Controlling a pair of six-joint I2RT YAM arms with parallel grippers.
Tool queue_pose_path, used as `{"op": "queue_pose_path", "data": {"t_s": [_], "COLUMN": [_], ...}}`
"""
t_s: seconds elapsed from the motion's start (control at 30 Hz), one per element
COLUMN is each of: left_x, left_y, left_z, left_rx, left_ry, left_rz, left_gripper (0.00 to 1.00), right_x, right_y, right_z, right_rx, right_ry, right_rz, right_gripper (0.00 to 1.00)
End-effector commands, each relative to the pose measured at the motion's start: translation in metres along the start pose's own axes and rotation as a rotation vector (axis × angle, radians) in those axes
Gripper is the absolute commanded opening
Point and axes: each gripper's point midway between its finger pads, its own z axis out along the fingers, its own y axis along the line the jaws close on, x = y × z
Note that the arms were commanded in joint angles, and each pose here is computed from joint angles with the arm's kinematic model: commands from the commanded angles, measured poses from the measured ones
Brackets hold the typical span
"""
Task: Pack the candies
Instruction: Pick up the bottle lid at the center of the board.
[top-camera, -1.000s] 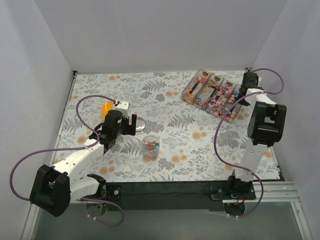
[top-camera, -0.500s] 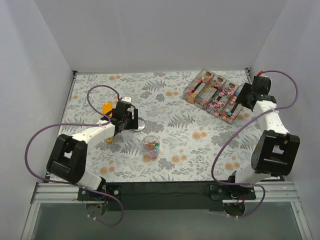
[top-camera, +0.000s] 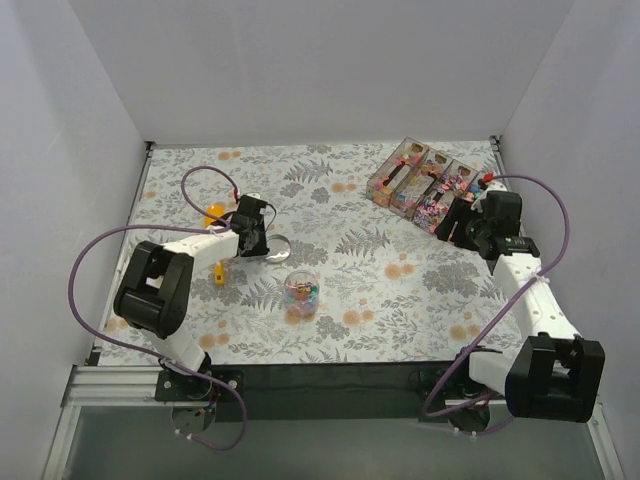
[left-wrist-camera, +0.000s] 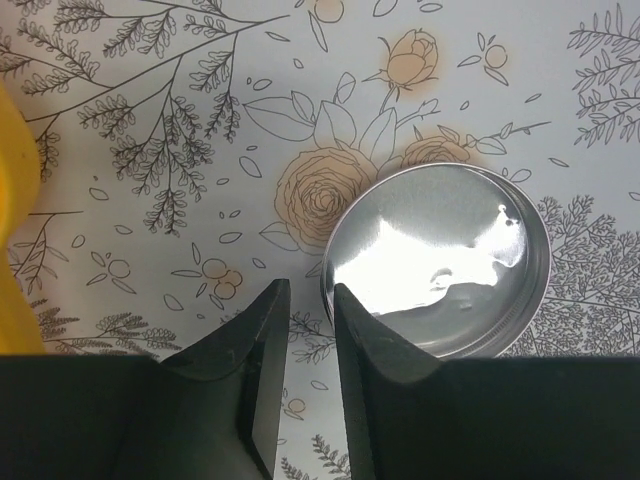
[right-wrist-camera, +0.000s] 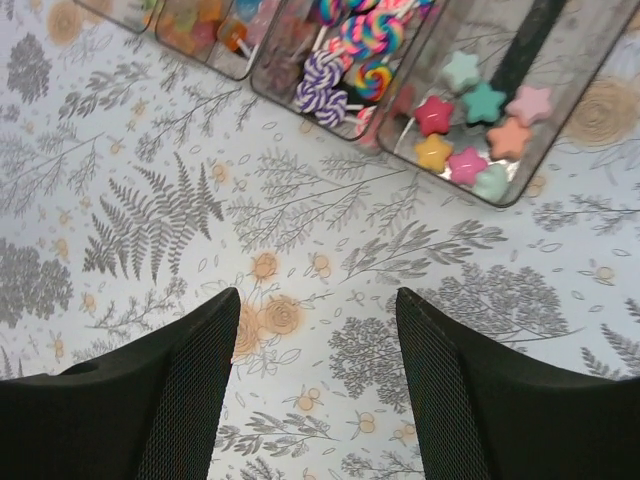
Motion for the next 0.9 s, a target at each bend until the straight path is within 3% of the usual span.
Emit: {"op": "queue_pose_path", "data": {"t_s": [0.0, 0.23, 0.3, 0.43, 0.6, 0.87], "left_x": [-0.018, -0.015, -0.014, -0.020, -0.047, -0.073], "left_y": [-0.009, -0.013, -0.014, -0.019, -0.030, -0.057], "left_z": [0.002, 0.007, 0.007, 0.000, -0.029, -0.081], "left_rx": [0.016, 0.031, 0.036, 0.070, 0.204, 0.485], "left_ry": [-0.029, -0.017, -0.015, -0.039, -0.150, -0.245], "left_rz": [-0.031, -0.043, -0.048, -0.061, -0.127, -0.202], "left_gripper": [0.23, 0.12, 0.00, 0.00, 0.00, 0.00], "right_x": [0.013, 0.043, 0.048, 0.052, 0.042, 0.037], "right_y": [0.027, 0.059, 0.070, 0.103, 0.167, 0.231], "right_z": [0.003, 0.008, 0.008, 0.002, -0.025, -0.047], "right_rx": [-0.110, -0.199, -0.234, -0.365, -0.682, -0.975], "right_ry": [0.009, 0.060, 0.070, 0.060, -0.070, -0.042], "right_rz": [-0.028, -0.093, -0.106, -0.151, -0.225, -0.218], "right_gripper": [0.71, 0.70, 0.71, 0.70, 0.76, 0.87]}}
